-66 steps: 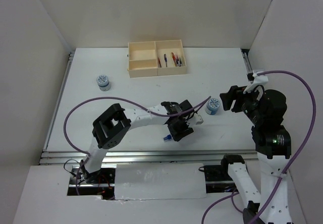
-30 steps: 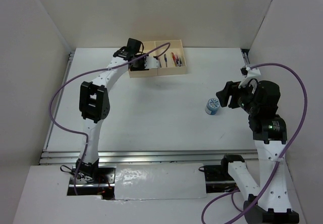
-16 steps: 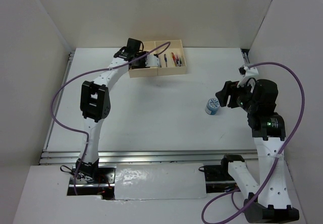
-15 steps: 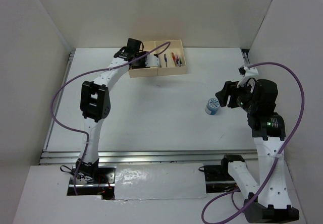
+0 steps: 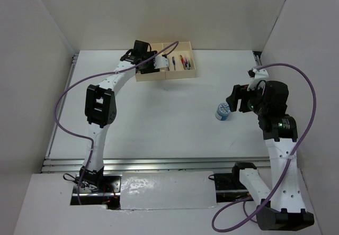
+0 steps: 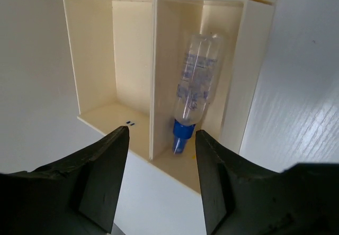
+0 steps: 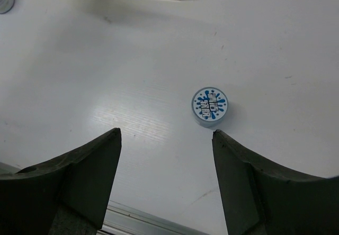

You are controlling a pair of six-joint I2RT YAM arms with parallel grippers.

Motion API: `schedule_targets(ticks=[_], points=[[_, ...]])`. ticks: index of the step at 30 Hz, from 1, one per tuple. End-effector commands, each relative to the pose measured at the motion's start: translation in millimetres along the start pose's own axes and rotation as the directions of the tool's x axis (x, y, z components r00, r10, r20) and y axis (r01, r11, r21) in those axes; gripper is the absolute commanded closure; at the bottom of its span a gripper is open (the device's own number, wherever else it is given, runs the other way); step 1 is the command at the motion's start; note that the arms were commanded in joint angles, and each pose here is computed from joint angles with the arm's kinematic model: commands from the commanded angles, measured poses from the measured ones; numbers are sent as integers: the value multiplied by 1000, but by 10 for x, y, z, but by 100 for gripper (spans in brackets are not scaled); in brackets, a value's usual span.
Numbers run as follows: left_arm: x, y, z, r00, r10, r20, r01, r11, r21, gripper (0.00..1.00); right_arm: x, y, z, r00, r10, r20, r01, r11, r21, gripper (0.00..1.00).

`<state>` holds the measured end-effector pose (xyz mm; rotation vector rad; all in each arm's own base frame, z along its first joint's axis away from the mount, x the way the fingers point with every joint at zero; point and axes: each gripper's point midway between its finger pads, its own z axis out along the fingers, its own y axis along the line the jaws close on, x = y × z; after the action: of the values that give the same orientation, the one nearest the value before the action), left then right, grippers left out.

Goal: Sort the stationery into containers
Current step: Place the stationery in the storage box, then pick up the stationery from the center of the board.

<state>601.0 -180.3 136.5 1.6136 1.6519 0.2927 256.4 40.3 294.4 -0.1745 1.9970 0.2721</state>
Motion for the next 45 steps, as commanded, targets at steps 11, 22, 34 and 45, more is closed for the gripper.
schedule_targets(ticks=[11,22,34,45], points=[[-295,986,-1309,881,-426,205,464,862,-205,32,327,-162,102,989,-23,-144,28,999,36,19],[1729,-15,-2023,383,-923,-48,912,386,-139,1,425,-46,167,988,14,-155,-18,1000,-20,19],[1902,-492,-1641,282,-951,-128,944,299,-142,1,477,-41,149,985,11,-175,-16,1000,-24,20],[2040,-543,-1175,235,-957,-168,926,274,-262,1,480,-68,141,983,12,-182,-15,1000,-15,20]])
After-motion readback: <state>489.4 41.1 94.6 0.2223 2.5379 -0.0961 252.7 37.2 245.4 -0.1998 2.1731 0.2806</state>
